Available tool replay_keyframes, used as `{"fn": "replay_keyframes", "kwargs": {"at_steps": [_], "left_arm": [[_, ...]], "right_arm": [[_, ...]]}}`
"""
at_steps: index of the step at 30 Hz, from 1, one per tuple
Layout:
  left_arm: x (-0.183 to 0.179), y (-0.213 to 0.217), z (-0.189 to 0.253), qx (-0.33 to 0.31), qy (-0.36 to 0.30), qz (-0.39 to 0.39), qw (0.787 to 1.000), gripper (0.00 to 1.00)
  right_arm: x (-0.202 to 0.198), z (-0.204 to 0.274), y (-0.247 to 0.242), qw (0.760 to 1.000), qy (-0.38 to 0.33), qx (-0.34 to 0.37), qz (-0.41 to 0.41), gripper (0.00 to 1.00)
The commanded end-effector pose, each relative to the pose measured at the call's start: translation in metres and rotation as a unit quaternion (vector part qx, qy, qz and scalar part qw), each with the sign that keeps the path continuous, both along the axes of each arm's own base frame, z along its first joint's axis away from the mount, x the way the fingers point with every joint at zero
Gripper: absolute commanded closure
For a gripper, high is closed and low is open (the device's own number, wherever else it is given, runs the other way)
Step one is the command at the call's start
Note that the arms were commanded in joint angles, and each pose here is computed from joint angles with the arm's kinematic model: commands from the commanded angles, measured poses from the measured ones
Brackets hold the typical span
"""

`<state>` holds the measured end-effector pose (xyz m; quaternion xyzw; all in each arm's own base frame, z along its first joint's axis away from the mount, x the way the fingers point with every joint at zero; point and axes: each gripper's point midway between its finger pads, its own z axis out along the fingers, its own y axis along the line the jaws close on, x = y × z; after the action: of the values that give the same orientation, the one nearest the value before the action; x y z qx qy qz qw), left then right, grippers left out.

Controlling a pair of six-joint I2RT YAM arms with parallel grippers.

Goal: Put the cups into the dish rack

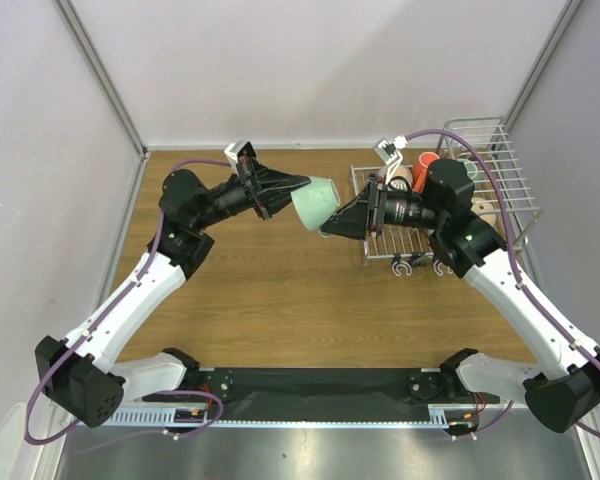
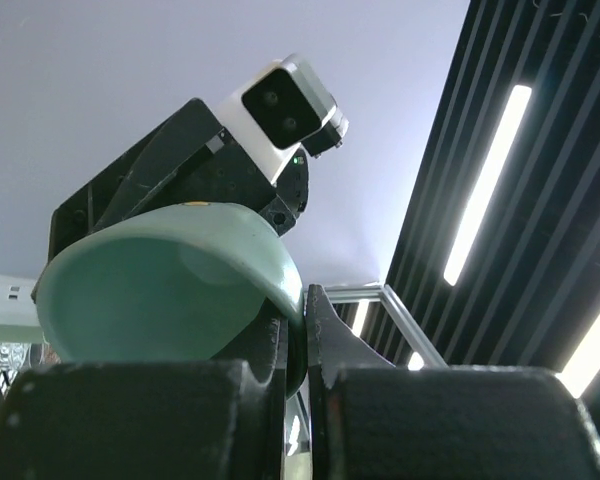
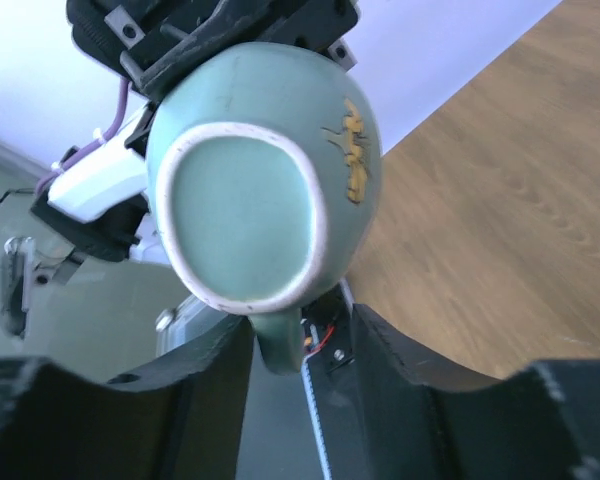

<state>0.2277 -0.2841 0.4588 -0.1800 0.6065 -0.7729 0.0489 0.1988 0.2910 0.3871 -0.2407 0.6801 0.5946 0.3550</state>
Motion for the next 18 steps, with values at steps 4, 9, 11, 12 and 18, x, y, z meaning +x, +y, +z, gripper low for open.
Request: {"fn": "replay_keyframes", "kwargs": {"at_steps": [4, 9, 11, 12, 18], "left_arm": [[-0.018, -0.001, 0.01, -0.012, -0.024, -0.023, 0.999, 1.0], [-0.018, 0.0, -0.003, -0.008, -0.022, -0.019, 1.0, 0.86], [-0.017, 0.003, -0.009, -0.015, -0.024, -0.011, 1.0, 0.45], [-0.015, 0.004, -0.011, -0.013, -0.028, -0.006, 1.0, 0.19], [0.003, 0.031, -0.066, 0.098, -0.019, 0.049, 0.994, 0.0]], "right_arm": [[-0.005, 0.023, 0.006, 0.999, -0.026, 0.016, 0.028, 0.64], [-0.007, 0.019, 0.008, 0.999, -0.023, 0.012, 0.027, 1.0], [-0.001, 0.014, 0.008, 1.0, -0.023, 0.002, 0.005, 1.0], [0.004, 0.011, 0.005, 1.0, -0.028, -0.006, -0.013, 1.0], [0.06, -0.051, -0.033, 0.972, -0.009, -0.145, -0.185, 1.0]]}}
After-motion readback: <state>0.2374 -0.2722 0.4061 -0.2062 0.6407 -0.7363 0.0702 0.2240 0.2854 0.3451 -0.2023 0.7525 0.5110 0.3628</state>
